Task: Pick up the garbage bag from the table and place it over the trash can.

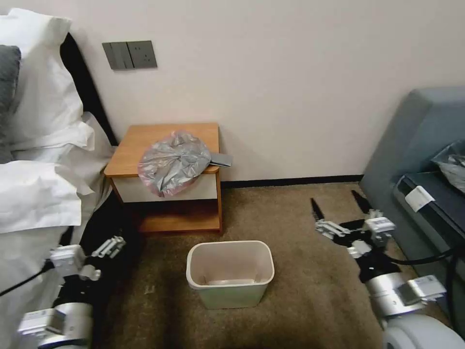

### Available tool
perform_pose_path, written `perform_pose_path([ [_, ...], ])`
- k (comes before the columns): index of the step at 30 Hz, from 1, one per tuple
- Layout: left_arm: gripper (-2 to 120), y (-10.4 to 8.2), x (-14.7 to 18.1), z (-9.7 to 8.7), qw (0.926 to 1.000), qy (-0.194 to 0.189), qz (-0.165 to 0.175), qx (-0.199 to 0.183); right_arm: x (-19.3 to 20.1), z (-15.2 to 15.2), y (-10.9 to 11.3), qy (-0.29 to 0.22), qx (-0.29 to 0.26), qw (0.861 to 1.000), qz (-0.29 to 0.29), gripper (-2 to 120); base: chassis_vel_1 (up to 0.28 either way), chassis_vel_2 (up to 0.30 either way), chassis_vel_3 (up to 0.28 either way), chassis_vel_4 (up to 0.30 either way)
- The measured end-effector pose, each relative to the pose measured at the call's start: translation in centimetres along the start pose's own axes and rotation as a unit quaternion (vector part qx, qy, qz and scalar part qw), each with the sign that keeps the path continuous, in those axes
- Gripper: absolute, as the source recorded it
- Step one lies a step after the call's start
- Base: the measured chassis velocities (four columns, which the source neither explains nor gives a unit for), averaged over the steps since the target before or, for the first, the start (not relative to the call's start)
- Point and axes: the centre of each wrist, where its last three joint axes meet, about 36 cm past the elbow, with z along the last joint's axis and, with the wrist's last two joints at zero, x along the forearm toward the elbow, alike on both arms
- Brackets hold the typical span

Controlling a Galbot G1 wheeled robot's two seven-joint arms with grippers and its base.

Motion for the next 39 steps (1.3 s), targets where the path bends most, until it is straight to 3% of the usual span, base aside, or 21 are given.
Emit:
perform_pose_path([
  [4,100,-0.2,0.1,0.7,1.0000,0.003,0.005,-0.005,-1.7,1.2,-0.1,-0.002,0.041,0.999,-0.022,100,0.000,0.000,0.000,0.000],
  [7,100,-0.8,0.3,1.8,0.9999,0.010,0.010,-0.006,-5.0,4.4,-0.5,-0.010,0.126,0.990,-0.063,100,0.000,0.000,0.000,0.000],
  [11,100,-1.0,0.3,2.5,0.9998,0.014,0.009,-0.007,-7.2,6.0,-0.2,-0.017,0.168,0.982,-0.087,100,0.000,0.000,0.000,0.000],
  [14,100,-1.3,0.3,3.3,0.9997,0.021,0.008,-0.005,-11.3,7.3,-0.2,-0.039,0.240,0.963,-0.115,100,0.000,0.000,0.000,0.000],
  [15,100,-1.3,0.3,3.3,0.9997,0.021,0.008,-0.005,-11.3,7.3,-0.2,-0.039,0.240,0.963,-0.115,100,0.000,0.000,0.000,0.000],
  [18,100,-1.3,0.2,4.0,0.9996,0.028,0.004,-0.009,-14.8,8.1,-0.7,-0.053,0.327,0.936,-0.118,100,0.000,0.000,0.000,0.000],
  [19,100,-1.3,0.2,4.0,0.9996,0.028,0.004,-0.009,-14.8,8.1,-0.7,-0.053,0.327,0.936,-0.118,100,0.000,0.000,0.000,0.000],
  [21,100,-1.3,0.0,4.5,0.9994,0.032,0.002,-0.009,-17.0,9.1,-1.1,-0.055,0.364,0.921,-0.123,100,0.000,0.000,0.000,0.000],
  [25,100,-1.3,-0.1,4.9,0.9993,0.036,-0.003,-0.006,-18.9,10.0,-1.6,-0.060,0.397,0.906,-0.132,100,0.000,0.000,0.000,0.000],
  [27,100,-1.4,-0.2,5.3,0.9992,0.039,-0.005,-0.003,-21.2,10.3,-1.8,-0.072,0.427,0.891,-0.140,100,0.000,0.000,0.000,0.000],
  [28,100,-1.4,-0.2,5.3,0.9992,0.039,-0.005,-0.003,-21.2,10.3,-1.8,-0.072,0.427,0.891,-0.140,100,0.000,0.000,0.000,0.000],
  [30,100,-1.5,-0.4,5.4,0.9992,0.040,-0.006,-0.001,-23.8,10.1,-1.7,-0.087,0.458,0.872,-0.150,100,0.000,0.000,0.000,0.000],
  [39,100,-0.7,-0.6,5.8,0.9990,0.043,-0.012,-0.007,-28.5,10.3,0.1,-0.101,0.490,0.846,-0.183,100,0.000,0.000,0.000,0.000],
])
